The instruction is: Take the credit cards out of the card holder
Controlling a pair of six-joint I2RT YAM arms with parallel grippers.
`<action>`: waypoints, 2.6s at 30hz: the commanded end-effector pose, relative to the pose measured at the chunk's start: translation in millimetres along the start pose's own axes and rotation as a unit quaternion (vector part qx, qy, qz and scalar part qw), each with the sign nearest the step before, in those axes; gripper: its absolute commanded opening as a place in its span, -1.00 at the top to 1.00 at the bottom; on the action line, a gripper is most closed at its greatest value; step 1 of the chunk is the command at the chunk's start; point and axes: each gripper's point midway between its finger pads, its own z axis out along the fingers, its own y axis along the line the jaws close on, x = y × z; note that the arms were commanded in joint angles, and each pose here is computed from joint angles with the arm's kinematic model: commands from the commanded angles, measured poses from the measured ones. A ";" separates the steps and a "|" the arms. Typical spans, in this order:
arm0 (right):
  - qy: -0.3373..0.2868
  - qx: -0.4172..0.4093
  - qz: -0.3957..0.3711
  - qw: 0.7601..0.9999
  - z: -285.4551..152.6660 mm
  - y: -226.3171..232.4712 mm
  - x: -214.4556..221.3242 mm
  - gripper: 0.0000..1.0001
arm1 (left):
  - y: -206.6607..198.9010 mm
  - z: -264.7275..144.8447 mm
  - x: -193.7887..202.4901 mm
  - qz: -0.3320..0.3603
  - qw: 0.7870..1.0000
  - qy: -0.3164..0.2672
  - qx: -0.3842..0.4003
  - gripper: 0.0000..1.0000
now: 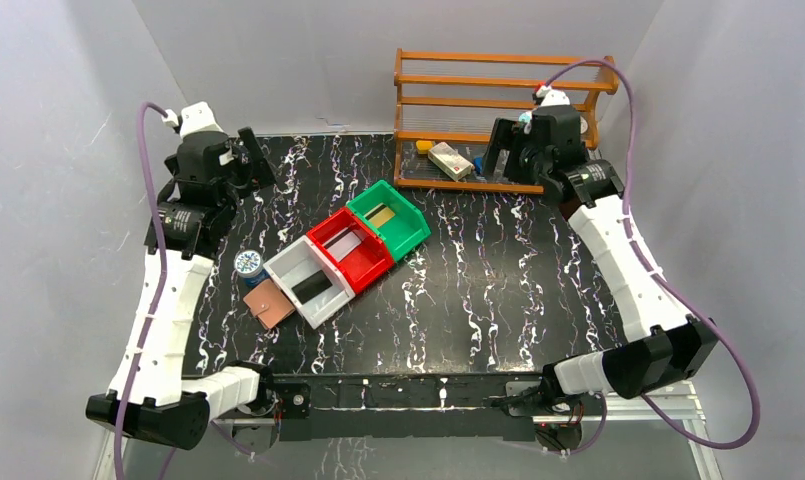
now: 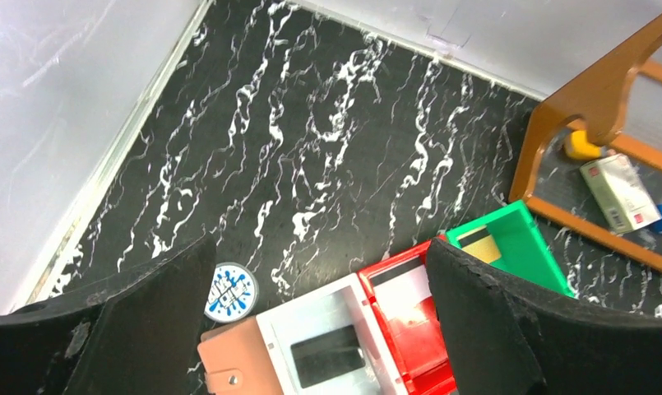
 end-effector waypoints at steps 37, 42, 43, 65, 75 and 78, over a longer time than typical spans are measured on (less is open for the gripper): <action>0.243 0.008 -0.124 0.962 211.9 100.4 195.3 -0.97 | 34.3 0.1 246.6 -0.169 0.943 0.285 -0.035 -0.97; 0.204 0.071 -0.125 0.968 201.5 70.7 189.1 -0.97 | 6.2 6.9 258.1 -0.158 0.935 0.312 0.051 -0.97; 0.199 0.084 -0.122 0.969 197.5 63.7 188.7 -0.97 | 1.0 8.6 258.4 -0.153 0.934 0.314 0.068 -0.97; 0.197 0.182 0.029 0.963 117.6 -68.1 190.0 -0.97 | -119.4 102.1 227.3 -0.152 0.867 0.355 0.314 -0.97; 0.242 0.081 0.088 0.963 104.7 -30.0 209.6 -0.96 | -176.2 125.1 231.0 -0.166 0.830 0.387 0.367 -0.96; 0.252 0.088 0.106 0.958 96.4 -32.6 220.3 -0.94 | -185.0 135.9 218.3 -0.167 0.836 0.372 0.368 -0.97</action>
